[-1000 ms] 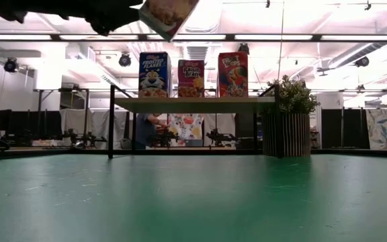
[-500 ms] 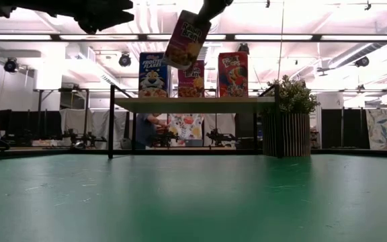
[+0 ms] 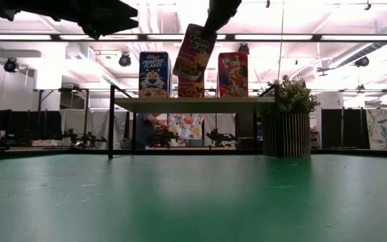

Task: Stack cereal on shelf
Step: Put the violet cereal box on the shelf aligned with the violet cereal boxes

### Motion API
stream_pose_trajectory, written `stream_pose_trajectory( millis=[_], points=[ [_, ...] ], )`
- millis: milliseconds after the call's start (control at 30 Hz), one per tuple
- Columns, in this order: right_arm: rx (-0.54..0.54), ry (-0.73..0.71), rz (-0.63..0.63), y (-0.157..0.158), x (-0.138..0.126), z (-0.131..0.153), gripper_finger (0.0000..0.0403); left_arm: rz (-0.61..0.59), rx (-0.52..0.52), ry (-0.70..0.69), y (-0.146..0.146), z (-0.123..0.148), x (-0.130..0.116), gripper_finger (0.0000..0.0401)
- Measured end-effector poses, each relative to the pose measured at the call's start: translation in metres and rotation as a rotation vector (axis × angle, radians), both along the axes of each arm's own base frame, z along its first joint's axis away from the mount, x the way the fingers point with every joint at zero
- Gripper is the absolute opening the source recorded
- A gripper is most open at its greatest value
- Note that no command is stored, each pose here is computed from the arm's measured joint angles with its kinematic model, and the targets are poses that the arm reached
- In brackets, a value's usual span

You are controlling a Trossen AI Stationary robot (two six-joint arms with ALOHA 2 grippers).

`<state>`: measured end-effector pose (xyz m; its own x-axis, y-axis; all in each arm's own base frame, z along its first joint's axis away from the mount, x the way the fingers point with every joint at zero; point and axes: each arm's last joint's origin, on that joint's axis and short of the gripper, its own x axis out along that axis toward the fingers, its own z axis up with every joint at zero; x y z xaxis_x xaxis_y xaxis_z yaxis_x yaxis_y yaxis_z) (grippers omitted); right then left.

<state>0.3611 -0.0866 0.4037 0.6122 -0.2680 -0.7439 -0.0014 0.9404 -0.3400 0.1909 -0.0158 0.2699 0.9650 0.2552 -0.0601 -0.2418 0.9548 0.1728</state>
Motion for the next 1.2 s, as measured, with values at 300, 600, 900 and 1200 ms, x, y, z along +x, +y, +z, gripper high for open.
stream_pose_trajectory(
  millis=[300, 600, 900, 1200],
  points=[
    [-0.032, 0.085, -0.026, -0.008, 0.019, -0.026, 0.0148, 0.001, 0.003, 0.024, -0.001, -0.006, 0.007, 0.0262],
    [-0.067, 0.091, -0.022, -0.011, 0.022, -0.028, 0.0148, 0.002, 0.006, 0.041, -0.001, -0.009, 0.011, 0.0262],
    [-0.078, 0.083, -0.021, -0.013, 0.022, -0.028, 0.0148, 0.003, 0.005, 0.036, -0.003, -0.014, 0.02, 0.0262],
    [-0.087, 0.086, -0.012, -0.014, 0.022, -0.028, 0.0148, 0.02, 0.063, 0.025, -0.005, -0.043, 0.059, 0.0243]
  ],
)
